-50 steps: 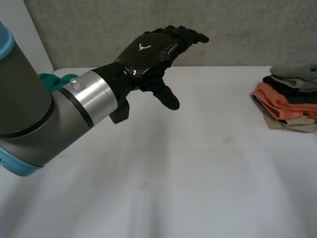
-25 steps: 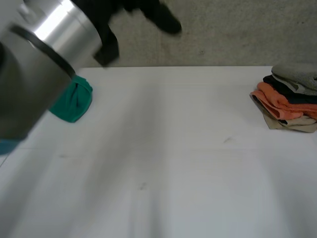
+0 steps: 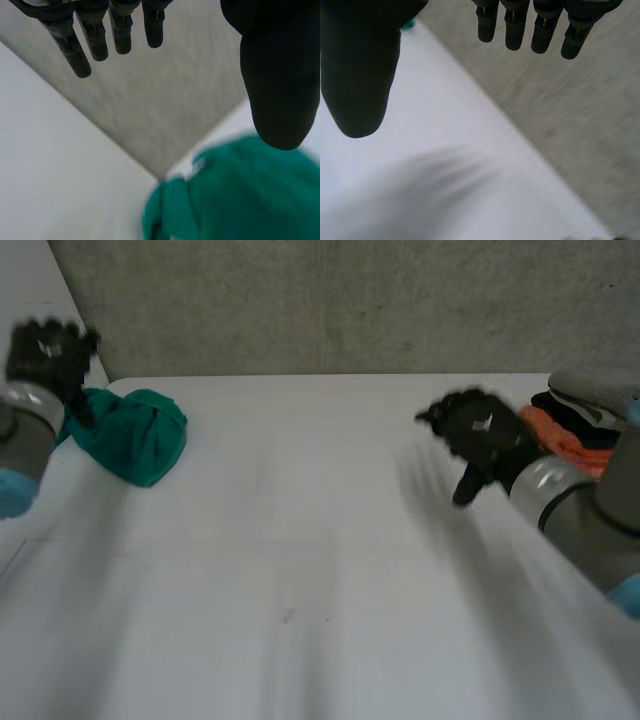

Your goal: Fold the laundry.

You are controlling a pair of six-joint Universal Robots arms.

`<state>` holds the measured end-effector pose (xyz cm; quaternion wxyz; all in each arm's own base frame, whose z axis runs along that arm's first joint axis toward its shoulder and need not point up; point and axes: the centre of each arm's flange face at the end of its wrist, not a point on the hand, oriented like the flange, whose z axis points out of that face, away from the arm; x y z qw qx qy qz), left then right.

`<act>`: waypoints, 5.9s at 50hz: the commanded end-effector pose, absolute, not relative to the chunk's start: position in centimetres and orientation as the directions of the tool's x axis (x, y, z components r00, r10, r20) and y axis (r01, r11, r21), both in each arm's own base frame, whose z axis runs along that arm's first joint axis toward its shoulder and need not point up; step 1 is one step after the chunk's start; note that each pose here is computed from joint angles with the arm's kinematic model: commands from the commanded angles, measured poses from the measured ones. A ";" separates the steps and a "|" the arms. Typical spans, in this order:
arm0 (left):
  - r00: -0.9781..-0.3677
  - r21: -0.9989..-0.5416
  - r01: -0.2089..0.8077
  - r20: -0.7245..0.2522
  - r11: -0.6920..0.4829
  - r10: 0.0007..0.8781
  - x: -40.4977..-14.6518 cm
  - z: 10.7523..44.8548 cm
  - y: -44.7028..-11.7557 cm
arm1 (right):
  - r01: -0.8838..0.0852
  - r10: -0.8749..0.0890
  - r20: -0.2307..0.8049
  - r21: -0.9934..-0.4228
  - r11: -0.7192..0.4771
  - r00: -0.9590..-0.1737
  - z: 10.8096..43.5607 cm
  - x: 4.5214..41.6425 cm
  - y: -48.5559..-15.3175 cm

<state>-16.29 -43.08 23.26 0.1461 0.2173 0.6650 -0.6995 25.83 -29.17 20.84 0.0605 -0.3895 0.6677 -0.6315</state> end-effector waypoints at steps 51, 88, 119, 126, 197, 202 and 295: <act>-0.762 -0.891 -0.075 -0.239 -0.448 0.602 -31.1 30.0 -25.5 | -0.490 -0.554 0.400 -0.872 0.016 -0.730 17.0 22.8 -28.4; -0.627 -0.641 0.686 -0.761 -0.344 0.168 -17.5 9.4 -49.8 | -0.539 -0.553 0.424 -0.841 0.055 -0.718 14.3 22.1 -30.0; -0.635 -0.606 0.649 -0.764 -0.460 0.110 -19.1 10.5 -52.0 | -0.559 -0.544 0.438 -0.826 0.069 -0.716 13.5 22.0 -30.2; -0.761 -0.711 0.435 -0.618 -0.552 0.197 -24.2 21.7 -46.0 | -0.558 -0.549 0.438 -0.827 0.064 -0.712 13.7 22.1 -29.8; -0.716 -0.820 0.573 -0.488 0.020 0.500 -29.2 10.5 -25.7 | -0.583 -0.727 0.386 -0.812 0.023 -0.568 14.6 23.1 -24.4; -0.731 -0.821 0.560 -0.551 -0.107 0.401 -30.0 13.3 -29.3 | -0.537 -0.641 0.465 -0.838 -0.095 -0.611 16.9 24.1 -27.1; -0.919 -0.610 0.214 -0.389 -0.763 0.053 -27.6 39.9 -34.5 | -0.194 -0.232 0.325 -0.870 -0.454 -0.917 37.0 27.8 -39.5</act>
